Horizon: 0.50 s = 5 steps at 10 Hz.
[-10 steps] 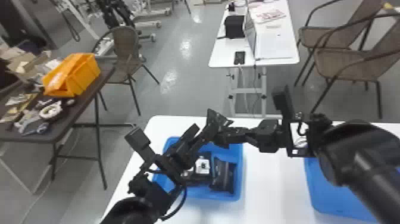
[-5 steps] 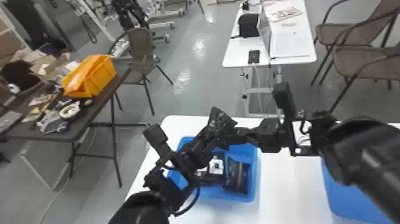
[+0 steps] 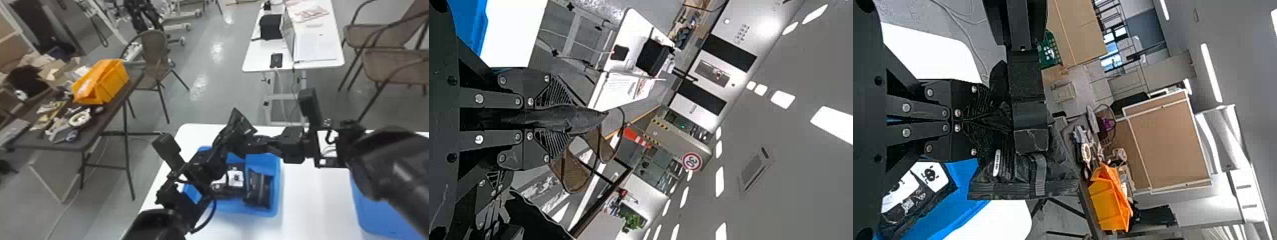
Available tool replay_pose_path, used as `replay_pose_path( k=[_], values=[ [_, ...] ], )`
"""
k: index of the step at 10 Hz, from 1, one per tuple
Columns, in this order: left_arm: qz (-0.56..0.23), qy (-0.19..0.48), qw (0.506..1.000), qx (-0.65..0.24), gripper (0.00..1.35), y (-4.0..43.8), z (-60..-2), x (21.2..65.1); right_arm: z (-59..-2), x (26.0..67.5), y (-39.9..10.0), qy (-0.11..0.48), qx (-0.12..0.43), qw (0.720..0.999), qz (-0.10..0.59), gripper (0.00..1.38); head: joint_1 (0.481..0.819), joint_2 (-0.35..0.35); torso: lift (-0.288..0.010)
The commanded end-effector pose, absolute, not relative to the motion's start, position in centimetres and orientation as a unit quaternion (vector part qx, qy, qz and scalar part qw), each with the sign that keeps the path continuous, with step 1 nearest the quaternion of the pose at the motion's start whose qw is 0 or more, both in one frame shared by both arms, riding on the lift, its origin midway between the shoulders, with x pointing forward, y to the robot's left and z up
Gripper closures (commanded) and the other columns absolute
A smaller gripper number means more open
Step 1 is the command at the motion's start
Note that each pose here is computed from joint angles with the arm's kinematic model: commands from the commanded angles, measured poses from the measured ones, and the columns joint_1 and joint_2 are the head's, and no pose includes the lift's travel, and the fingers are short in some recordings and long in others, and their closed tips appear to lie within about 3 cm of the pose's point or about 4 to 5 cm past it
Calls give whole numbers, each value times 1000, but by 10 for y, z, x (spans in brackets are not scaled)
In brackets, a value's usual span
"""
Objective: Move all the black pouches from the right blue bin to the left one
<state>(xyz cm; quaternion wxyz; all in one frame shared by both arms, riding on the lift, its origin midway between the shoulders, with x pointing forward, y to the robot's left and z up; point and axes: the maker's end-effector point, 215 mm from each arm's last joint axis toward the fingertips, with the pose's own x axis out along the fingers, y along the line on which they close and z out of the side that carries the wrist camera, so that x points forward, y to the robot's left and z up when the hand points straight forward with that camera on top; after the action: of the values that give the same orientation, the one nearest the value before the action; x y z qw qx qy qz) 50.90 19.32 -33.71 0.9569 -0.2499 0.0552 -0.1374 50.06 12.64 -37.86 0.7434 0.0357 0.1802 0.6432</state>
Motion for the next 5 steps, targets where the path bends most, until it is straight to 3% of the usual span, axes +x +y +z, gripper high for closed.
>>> replay_pose_path(
  k=[1, 2, 3, 4, 5],
  values=[
    [-128, 44, 961, -242, 1217, 200, -334, 508, -381, 503, 123, 176, 45, 748, 638, 995, 695, 337, 10],
    [-120, 39, 965, -229, 1219, 206, -334, 508, -383, 511, 113, 174, 49, 759, 625, 433, 695, 339, 10],
    [-108, 36, 972, -208, 1219, 216, -335, 507, -383, 525, 92, 164, 44, 782, 599, 27, 695, 339, 10],
    [-97, 36, 976, -194, 1219, 224, -340, 504, -384, 547, 50, 148, 39, 829, 537, 61, 695, 330, 10],
    [-84, 36, 979, -181, 1217, 231, -344, 500, -380, 565, -11, 125, 28, 893, 431, 179, 695, 300, 10]
  ],
)
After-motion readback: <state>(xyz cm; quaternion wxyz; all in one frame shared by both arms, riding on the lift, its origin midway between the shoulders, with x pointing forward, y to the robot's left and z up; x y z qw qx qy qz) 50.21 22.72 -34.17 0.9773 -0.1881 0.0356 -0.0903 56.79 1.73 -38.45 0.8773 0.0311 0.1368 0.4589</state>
